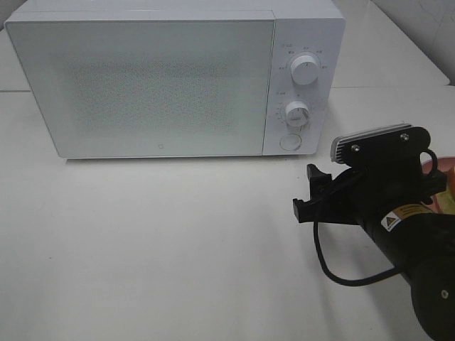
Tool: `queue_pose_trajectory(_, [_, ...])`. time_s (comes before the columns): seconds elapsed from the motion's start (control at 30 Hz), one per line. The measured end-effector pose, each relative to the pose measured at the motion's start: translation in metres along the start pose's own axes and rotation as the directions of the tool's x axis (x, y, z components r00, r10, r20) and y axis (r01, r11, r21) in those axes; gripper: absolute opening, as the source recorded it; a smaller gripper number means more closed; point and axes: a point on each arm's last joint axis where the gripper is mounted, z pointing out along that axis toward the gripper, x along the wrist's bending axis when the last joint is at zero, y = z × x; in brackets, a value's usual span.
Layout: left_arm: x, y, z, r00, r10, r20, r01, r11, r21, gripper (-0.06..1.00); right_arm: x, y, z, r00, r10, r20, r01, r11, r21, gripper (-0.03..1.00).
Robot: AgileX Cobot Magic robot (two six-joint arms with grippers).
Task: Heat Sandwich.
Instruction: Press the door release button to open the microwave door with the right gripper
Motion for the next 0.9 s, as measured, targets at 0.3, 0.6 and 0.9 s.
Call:
queue_pose_trajectory(0.3, [0.0000, 0.0000, 0.0000, 1.000, 0.000, 0.000, 0.000, 1.000, 0.000, 0.98, 0.0026, -0.0019, -0.0016, 0.998, 0.067, 0.007, -0.067, 0.998, 0.002, 0.74])
queue_pose_trajectory(0.6, [0.0000, 0.0000, 0.0000, 1.000, 0.000, 0.000, 0.000, 1.000, 0.000, 0.98, 0.0026, -0.0019, -0.0016, 0.922, 0.387, 0.007, -0.387, 0.922, -0.001, 0.74])
queue_pose_trajectory(0.9, [0.0000, 0.0000, 0.0000, 1.000, 0.000, 0.000, 0.000, 1.000, 0.000, 0.98, 0.0026, -0.0019, -0.0016, 0.638, 0.770, 0.006, -0.770, 0.638, -0.004, 0.74])
